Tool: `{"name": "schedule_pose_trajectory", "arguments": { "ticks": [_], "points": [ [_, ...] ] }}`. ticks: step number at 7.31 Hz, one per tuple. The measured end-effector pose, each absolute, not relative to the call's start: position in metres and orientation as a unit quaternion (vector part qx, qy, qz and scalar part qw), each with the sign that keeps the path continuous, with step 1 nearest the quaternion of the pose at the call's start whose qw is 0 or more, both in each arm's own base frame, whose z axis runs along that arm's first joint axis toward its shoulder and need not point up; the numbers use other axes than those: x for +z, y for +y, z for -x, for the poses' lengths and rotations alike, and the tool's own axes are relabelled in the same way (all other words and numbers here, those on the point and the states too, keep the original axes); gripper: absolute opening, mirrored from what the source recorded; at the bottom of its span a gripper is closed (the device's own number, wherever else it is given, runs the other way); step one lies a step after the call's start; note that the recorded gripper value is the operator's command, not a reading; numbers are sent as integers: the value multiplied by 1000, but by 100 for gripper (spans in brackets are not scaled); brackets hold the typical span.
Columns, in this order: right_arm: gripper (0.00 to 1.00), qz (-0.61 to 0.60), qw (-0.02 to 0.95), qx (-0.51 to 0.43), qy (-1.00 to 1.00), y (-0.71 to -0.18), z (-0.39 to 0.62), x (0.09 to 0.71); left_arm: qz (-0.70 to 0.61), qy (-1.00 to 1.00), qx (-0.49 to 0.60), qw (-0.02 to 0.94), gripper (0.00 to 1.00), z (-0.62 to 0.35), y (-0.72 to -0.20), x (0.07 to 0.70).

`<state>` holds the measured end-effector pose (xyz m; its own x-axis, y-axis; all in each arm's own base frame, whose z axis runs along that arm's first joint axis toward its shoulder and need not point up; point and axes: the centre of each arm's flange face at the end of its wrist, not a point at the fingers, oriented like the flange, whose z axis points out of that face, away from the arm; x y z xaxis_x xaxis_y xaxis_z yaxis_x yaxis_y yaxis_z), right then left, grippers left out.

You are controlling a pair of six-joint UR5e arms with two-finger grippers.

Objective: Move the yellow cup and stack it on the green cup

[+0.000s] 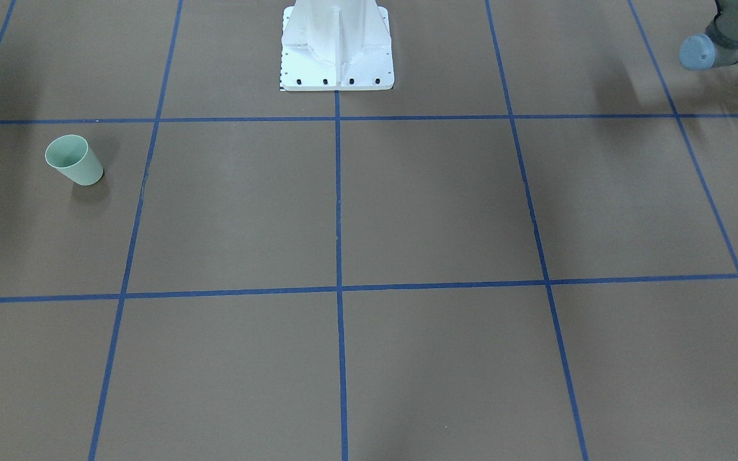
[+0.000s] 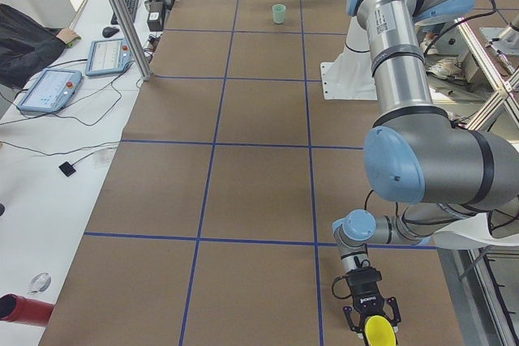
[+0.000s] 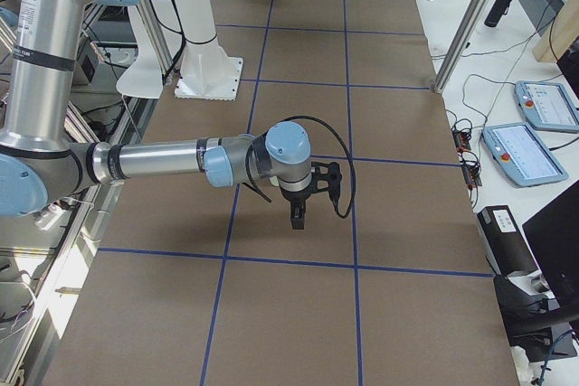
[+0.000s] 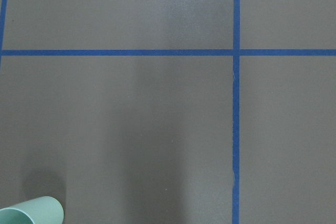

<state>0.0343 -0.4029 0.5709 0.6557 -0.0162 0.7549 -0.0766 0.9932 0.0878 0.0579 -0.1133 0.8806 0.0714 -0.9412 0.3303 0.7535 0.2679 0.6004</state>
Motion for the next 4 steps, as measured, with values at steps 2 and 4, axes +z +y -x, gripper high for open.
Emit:
{"name": "schedule_pose_trajectory", "arguments": {
  "ticks": [2,4],
  "points": [
    [100,-59,908,16,-415,-404,-34,568,-115,-355,-549,748,0,-32,-116,873],
    [100,-65,908,13,-414,-409,-34,563,-106,-340,-508,784,0,-23,-129,864]
  ]
}}
